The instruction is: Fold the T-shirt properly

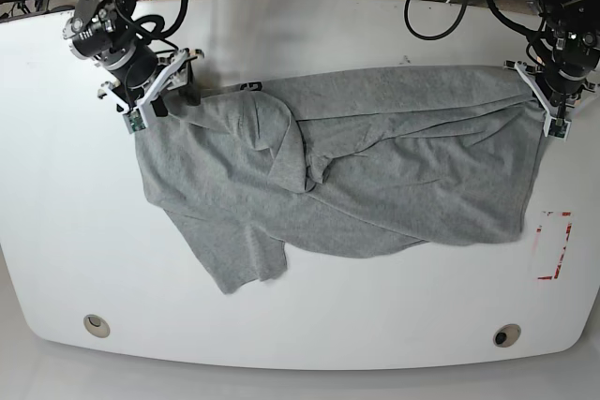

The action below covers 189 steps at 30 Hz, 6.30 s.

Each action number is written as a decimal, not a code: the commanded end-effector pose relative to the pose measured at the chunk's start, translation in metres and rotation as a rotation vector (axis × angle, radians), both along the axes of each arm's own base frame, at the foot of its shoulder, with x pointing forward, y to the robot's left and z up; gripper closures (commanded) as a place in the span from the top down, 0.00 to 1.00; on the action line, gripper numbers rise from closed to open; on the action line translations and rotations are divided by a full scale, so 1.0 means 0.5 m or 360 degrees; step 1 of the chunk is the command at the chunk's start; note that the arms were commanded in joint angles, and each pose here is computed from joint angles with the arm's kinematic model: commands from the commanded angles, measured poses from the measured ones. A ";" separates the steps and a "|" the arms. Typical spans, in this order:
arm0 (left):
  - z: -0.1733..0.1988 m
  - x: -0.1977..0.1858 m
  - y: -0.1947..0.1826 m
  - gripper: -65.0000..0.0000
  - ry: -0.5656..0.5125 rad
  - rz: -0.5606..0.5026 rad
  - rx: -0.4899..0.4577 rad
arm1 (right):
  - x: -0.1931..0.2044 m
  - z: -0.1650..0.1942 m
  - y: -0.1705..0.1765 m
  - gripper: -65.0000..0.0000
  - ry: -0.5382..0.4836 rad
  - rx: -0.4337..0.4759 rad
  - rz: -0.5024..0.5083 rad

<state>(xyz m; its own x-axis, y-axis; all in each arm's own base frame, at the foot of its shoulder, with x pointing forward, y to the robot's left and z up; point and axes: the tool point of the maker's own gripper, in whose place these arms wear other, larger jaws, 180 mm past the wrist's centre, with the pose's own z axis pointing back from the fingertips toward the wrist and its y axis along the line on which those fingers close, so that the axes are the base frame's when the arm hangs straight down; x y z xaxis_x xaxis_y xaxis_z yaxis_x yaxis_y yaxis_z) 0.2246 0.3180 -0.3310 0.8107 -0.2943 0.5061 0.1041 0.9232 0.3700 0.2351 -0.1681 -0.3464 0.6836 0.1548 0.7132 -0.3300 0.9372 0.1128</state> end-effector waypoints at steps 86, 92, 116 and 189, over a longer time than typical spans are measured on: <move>0.015 0.018 -0.004 0.00 -0.0039 -0.0040 0.0030 | 0.261 -0.003 0.034 0.13 -0.0136 -0.0670 0.0379; 0.015 0.018 -0.004 0.00 -0.0039 -0.0042 0.0031 | 0.303 0.005 0.018 0.34 -0.0169 -0.0651 0.0361; 0.023 0.033 -0.008 0.00 -0.0067 -0.0054 0.0029 | 0.255 -0.009 -0.007 0.61 -0.0103 -0.0736 0.0369; 0.031 0.048 -0.012 0.00 -0.0100 -0.0059 0.0023 | 0.275 -0.054 0.079 0.62 -0.0100 -0.0282 0.0445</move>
<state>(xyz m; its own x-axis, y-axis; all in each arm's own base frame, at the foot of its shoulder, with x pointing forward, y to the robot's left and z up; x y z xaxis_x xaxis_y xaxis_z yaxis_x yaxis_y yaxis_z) 0.2428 0.3079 -0.3260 0.7854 -0.3187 0.5307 0.1254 0.9214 0.3678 0.3591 -0.1224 -0.3903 0.5851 0.4588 0.6686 -0.5886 0.8075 -0.0390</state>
